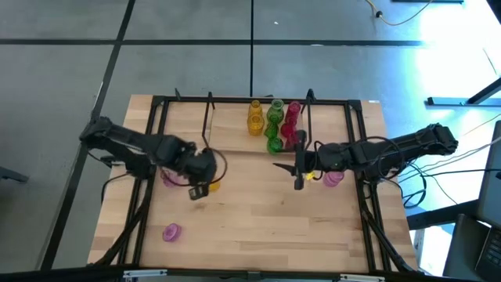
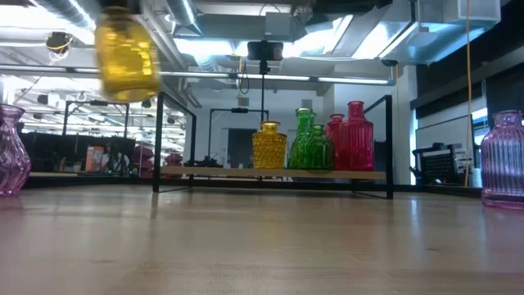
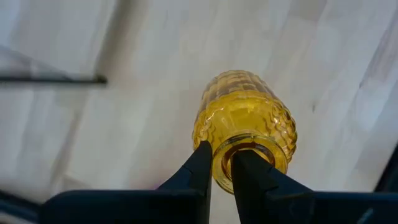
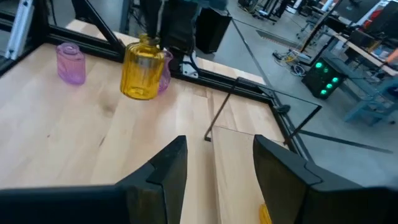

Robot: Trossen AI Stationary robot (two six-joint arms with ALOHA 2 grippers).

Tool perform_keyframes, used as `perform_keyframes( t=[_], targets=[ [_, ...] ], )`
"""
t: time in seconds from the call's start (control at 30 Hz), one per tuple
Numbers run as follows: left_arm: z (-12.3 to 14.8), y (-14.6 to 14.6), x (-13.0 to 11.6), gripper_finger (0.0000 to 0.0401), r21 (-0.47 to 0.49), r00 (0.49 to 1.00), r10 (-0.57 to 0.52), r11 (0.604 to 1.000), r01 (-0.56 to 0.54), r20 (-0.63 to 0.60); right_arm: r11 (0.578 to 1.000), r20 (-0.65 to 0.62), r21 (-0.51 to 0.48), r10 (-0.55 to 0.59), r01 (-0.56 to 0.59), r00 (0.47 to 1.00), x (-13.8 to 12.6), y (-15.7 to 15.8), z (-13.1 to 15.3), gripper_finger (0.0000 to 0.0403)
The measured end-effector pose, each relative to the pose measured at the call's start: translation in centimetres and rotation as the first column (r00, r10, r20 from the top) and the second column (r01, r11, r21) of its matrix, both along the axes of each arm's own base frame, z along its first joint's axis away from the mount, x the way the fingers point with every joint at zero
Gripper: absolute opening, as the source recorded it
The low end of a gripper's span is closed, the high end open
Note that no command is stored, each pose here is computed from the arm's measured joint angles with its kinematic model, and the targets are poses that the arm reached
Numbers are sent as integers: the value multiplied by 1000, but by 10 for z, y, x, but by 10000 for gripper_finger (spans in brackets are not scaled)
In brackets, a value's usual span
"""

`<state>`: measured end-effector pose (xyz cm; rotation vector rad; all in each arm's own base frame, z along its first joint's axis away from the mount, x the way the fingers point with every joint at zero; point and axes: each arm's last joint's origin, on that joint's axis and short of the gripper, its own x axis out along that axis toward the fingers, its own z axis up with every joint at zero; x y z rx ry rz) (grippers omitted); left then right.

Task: Sort vases onto shelf
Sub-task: Put the yellow vase on the shelf aligned with the other yellow vases

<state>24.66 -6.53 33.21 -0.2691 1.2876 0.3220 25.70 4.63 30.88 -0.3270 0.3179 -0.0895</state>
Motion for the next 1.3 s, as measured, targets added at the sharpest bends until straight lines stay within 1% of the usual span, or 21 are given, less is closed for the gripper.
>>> perform_keyframes(
  t=[0.13,0.23,0.33,0.43,0.5,0.7,0.97,1.13,1.3],
  targets=[
    [10,18,24,34,57,997,-71,996,70,17,999,-23,-25,-23,22,999,-3,7,-2,166],
    [16,32,42,35,100,995,-99,990,96,25,999,-30,-32,-41,40,999,-4,10,-3,166],
    [21,48,58,35,128,993,-115,986,111,31,998,-42,-35,-56,55,998,-5,9,-5,166],
    [24,64,73,35,143,993,-112,984,107,29,996,-63,-19,-91,90,994,-6,7,-7,166],
    [23,75,81,35,157,994,-110,982,106,13,993,-77,-27,-118,117,990,-7,6,-9,166],
    [17,100,102,35,193,991,-98,975,115,-94,982,-122,-33,-188,185,975,-10,4,-14,166],
    [2,120,130,35,217,984,-119,965,146,-132,969,-182,-26,-246,245,952,-14,2,-21,166],
    [-12,132,140,35,232,980,-120,960,155,-157,966,-237,-19,-254,257,938,-17,1,-26,166],
    [-23,144,148,35,234,980,-116,960,152,-159,965,-237,-11,-258,263,937,-18,1,-26,166]
  ],
)
